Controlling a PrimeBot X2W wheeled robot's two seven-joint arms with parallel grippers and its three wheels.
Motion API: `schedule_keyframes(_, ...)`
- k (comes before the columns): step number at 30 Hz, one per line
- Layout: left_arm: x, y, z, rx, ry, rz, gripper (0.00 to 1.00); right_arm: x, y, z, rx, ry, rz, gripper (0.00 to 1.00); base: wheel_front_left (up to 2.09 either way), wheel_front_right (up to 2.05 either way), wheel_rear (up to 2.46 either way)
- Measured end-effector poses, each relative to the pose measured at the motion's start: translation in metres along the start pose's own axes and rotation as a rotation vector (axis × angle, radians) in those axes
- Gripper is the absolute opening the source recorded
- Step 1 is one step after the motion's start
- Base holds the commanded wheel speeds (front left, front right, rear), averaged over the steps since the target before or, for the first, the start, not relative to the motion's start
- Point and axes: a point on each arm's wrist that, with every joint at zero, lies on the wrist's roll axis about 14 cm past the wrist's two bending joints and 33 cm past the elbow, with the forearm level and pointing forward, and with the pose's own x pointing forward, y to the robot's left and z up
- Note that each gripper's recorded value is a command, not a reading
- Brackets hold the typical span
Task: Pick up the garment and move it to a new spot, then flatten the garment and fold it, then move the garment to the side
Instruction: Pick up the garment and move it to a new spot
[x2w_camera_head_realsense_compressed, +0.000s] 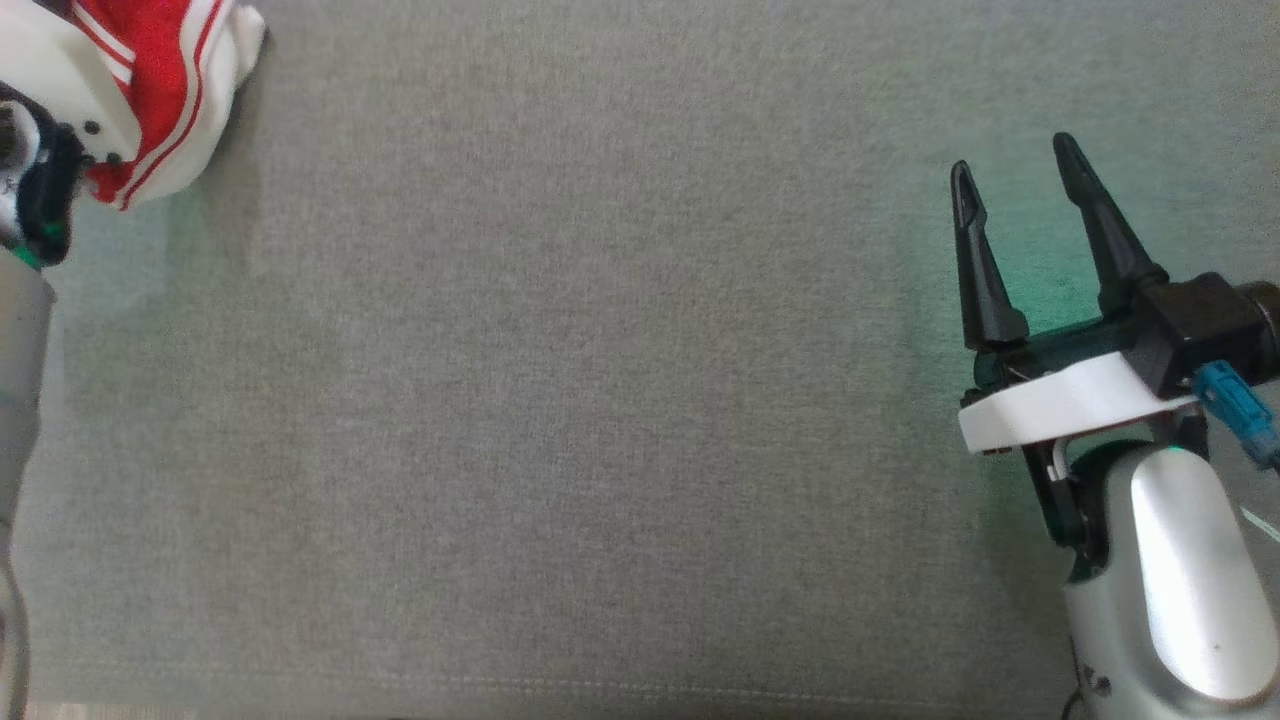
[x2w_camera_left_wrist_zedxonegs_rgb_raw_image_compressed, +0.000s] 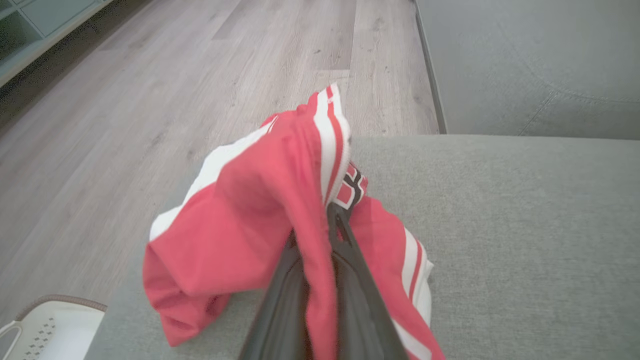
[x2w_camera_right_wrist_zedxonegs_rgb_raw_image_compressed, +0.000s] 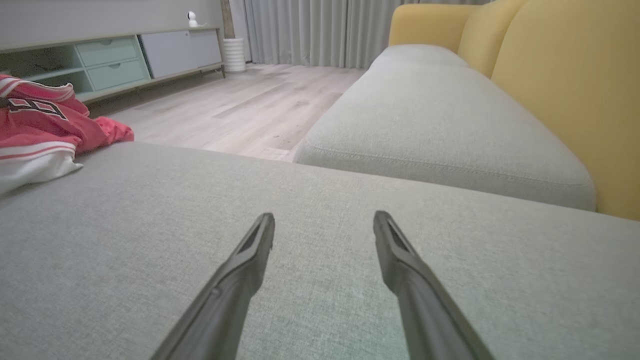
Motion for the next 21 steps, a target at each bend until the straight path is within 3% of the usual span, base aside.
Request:
schedule_keyframes(6, -0.03, -0.001, 0.048, 0.066, -0.115, -0.023, 0.0, -0.017, -0.005, 0.027, 0.009, -0.063, -0.022, 1.0, 0.0, 0.0, 0.0)
schedule_keyframes(12, -0.066, -0.035, 0.098, 0.144, -0.244, -0.122, 0.0, -0.05, -0.015, 0.034, 0.035, -0.078, -0.075, 1.0, 0.0, 0.0, 0.0)
schedule_keyframes(18, -0.113, -0.107, 0.151, 0.213, -0.403, -0.299, 0.0, -0.085, -0.033, 0.047, 0.055, -0.123, -0.15, 1.0, 0.0, 0.0, 0.0)
schedule_keyframes(19, -0.131, -0.143, 0.164, 0.226, -0.452, -0.387, 0.0, -0.098, -0.042, 0.047, 0.061, -0.131, -0.186, 1.0, 0.0, 0.0, 0.0)
schedule_keyframes(21, -0.151, -0.185, 0.174, 0.244, -0.499, -0.495, 0.0, -0.111, -0.051, 0.046, 0.067, -0.134, -0.223, 1.0, 0.0, 0.0, 0.0)
